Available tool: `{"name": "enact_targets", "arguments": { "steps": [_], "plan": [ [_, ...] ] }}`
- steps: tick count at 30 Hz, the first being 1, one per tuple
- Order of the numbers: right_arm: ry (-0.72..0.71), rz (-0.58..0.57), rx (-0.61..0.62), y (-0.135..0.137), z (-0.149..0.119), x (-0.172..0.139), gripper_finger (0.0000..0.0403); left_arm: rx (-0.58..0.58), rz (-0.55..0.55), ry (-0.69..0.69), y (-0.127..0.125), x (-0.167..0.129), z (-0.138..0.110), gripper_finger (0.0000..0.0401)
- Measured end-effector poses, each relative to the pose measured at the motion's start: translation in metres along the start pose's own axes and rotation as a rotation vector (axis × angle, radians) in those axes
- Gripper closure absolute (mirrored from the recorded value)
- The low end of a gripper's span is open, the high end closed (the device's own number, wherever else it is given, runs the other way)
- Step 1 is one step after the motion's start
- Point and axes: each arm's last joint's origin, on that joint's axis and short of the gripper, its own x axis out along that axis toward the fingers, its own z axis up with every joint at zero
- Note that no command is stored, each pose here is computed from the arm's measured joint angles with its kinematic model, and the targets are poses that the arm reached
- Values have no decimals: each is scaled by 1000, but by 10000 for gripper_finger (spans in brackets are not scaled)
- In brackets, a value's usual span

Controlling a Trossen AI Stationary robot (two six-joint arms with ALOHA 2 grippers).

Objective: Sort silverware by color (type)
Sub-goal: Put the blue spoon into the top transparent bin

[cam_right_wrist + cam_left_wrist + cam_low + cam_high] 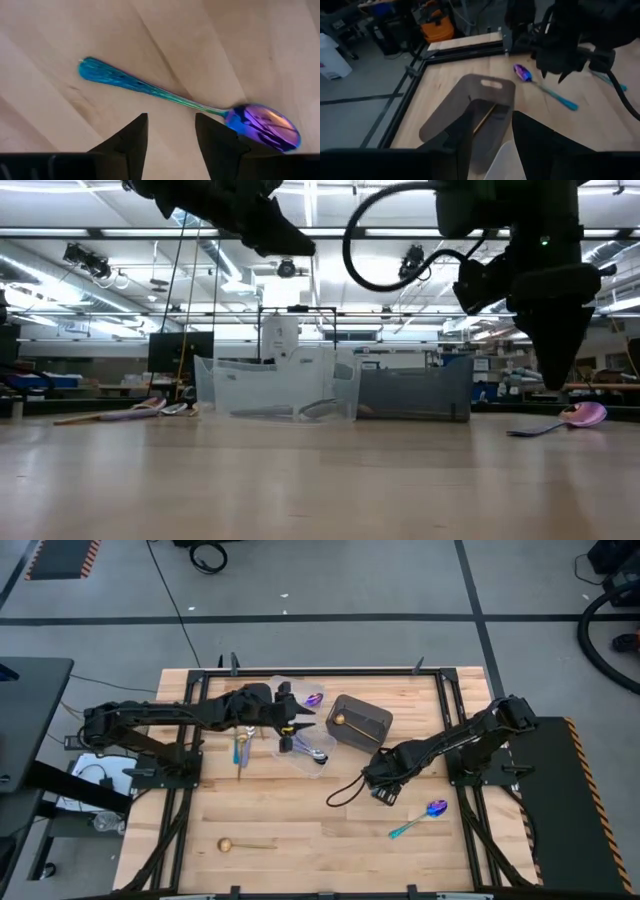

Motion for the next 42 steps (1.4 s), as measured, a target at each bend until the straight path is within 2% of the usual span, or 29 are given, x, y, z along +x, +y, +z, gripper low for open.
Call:
{"name": "enact_targets", "arguments": {
  "steps": [7, 9, 12, 14, 20, 27, 35, 42],
  "plan": [
    [12, 15, 31, -6, 1, -5, 216, 3, 45, 54, 17, -2, -9, 259],
    [5, 13, -60, -6, 1, -5, 217, 10, 48, 67, 18, -2, -10, 259],
    [3, 6, -260, -5, -2, -3, 217, 14, 48, 70, 19, -2, -11, 259],
    [21, -1, -341, -6, -5, 3, 217, 28, 45, 77, 19, -2, -11, 259],
    [84, -40, -450, -22, -8, 19, 218, 29, 43, 88, 18, -2, -12, 259],
    [44, -5, -636, -27, 1, 26, 220, -11, 33, 125, 17, -2, -16, 259],
    [36, 11, -704, -36, -3, 45, 259, -98, 8, 251, 13, -4, -28, 259],
    [11, 61, -778, -36, -4, 50, 333, -136, -17, 320, 6, -6, -33, 259]
  ]
}}
